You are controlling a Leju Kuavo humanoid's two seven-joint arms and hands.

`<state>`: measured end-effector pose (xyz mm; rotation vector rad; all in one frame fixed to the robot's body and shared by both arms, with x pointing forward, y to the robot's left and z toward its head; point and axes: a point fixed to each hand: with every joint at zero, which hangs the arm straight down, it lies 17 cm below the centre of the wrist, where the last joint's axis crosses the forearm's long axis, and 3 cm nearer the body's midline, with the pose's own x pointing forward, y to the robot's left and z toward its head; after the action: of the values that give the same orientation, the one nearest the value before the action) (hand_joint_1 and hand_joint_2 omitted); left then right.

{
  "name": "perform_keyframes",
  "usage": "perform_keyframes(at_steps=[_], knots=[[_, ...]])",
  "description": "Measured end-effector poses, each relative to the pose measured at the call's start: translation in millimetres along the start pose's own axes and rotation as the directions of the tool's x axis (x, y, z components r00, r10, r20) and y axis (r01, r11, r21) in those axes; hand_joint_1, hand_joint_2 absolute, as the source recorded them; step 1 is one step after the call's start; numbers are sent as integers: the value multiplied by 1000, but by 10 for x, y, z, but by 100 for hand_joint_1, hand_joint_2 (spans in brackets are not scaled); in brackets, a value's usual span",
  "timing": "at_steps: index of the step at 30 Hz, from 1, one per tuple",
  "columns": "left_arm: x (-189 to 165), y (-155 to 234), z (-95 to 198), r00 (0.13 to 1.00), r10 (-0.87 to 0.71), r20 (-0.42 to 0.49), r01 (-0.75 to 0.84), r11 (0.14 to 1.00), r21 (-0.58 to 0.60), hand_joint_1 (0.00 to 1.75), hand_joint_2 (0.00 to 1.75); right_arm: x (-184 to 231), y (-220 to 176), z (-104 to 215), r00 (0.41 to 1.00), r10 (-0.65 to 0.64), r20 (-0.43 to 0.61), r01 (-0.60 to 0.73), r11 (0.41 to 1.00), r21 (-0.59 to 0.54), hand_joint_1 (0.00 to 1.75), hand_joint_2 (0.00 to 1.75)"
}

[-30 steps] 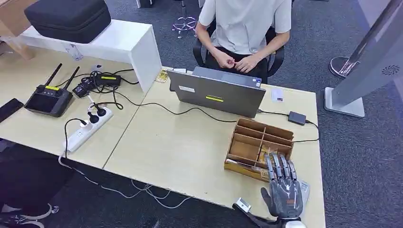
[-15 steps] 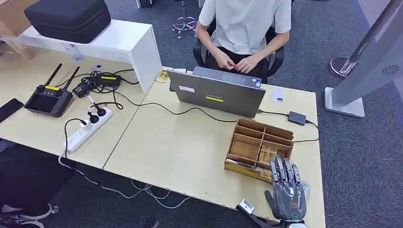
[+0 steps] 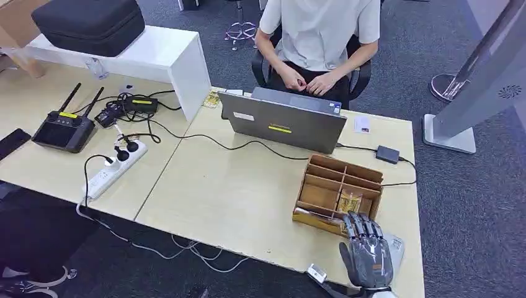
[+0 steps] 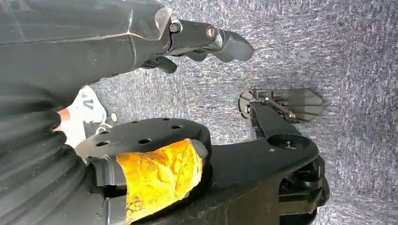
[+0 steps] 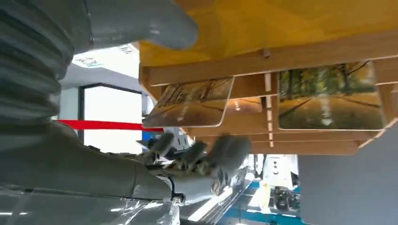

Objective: Pass the card to the sensor for recognition and then transmit it.

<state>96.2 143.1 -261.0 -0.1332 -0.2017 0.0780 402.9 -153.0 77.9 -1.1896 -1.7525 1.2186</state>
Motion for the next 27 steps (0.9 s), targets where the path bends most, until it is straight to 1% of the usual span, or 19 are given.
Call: perform_keyframes(at_steps=[27], knots=[[18,-22,3,1000,-6,9,7,1000,-12,0,175,-26,21,-22,1000,-17,0,17,1000,-4,175,175]])
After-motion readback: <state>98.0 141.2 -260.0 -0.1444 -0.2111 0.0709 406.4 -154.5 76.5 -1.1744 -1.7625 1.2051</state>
